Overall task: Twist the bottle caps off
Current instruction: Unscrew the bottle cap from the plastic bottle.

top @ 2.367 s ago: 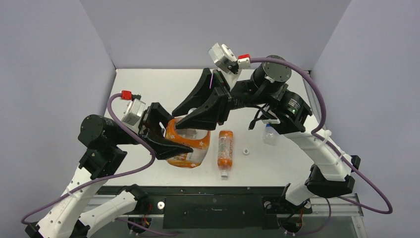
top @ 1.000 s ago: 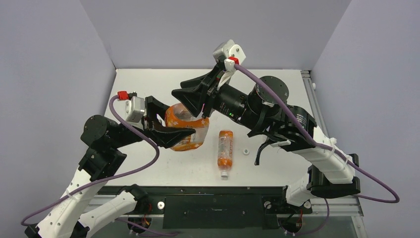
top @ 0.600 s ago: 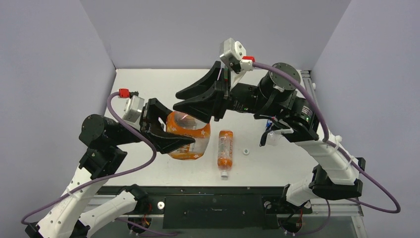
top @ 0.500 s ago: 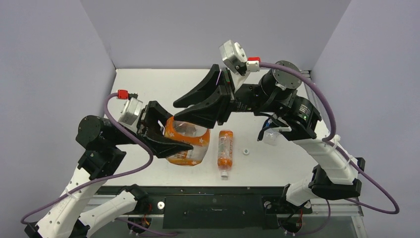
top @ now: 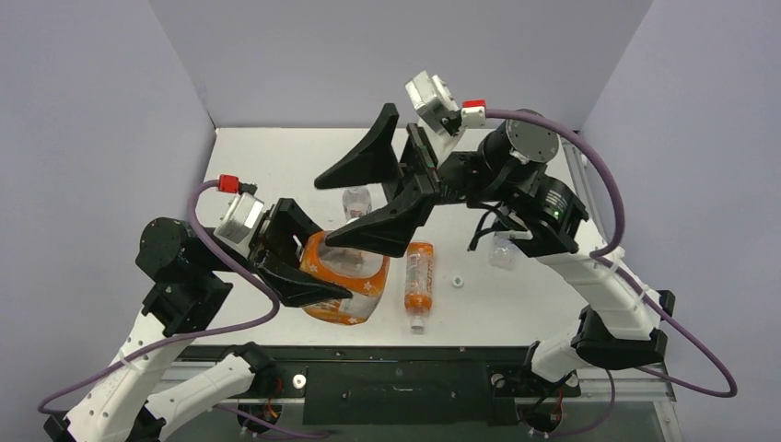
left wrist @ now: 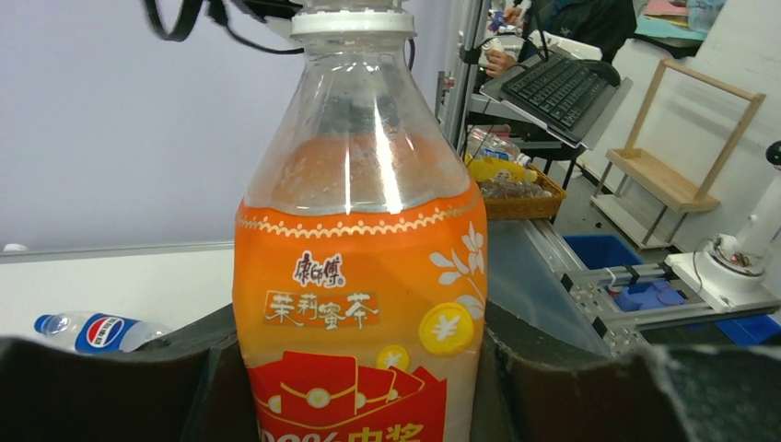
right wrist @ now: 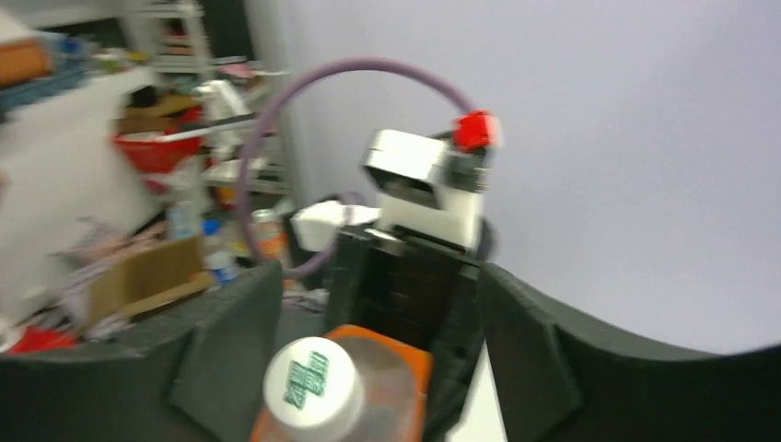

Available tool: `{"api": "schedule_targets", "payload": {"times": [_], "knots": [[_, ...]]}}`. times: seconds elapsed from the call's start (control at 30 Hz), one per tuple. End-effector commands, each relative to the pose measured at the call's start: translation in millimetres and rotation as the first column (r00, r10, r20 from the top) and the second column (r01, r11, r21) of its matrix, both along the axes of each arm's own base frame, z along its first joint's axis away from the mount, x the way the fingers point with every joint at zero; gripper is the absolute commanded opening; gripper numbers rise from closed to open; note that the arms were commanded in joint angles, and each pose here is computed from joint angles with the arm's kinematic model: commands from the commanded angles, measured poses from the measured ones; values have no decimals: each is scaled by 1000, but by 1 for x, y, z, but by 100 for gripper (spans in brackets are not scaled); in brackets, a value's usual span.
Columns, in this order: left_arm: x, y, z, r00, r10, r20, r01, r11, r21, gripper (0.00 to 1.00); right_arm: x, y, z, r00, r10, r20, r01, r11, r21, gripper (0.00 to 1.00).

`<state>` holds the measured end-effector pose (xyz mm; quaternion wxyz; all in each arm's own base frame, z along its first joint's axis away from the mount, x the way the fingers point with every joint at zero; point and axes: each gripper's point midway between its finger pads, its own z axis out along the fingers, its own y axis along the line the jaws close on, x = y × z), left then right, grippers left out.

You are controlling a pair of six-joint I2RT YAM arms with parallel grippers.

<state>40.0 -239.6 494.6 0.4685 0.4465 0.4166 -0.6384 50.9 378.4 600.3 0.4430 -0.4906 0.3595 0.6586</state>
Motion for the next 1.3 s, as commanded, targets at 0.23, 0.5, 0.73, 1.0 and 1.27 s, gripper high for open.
{"api": "schedule_targets", "payload": {"times": [0.23, 0.5, 0.73, 1.0, 1.27], "knots": [[53, -1, 4, 947, 311, 74, -306, 949, -77, 0, 76, -53, 16, 653, -757, 28, 757, 653, 30, 80], [85, 3, 5, 880, 469, 75, -461, 882, -102, 0, 95, -33, -6, 515, -856, 35, 855, 510, -95, 71], [90, 5, 5, 864, 496, 86, -487, 867, -106, 0, 99, -29, -3, 512, -859, -24, 853, 512, -104, 56], [91, 5, 0, 864, 496, 81, -489, 867, -98, 0, 97, -31, 1, 543, -837, -66, 833, 547, -87, 38], [91, 2, -3, 873, 482, 79, -476, 875, -86, 0, 94, -31, 5, 574, -817, -64, 814, 577, -70, 6]]}}
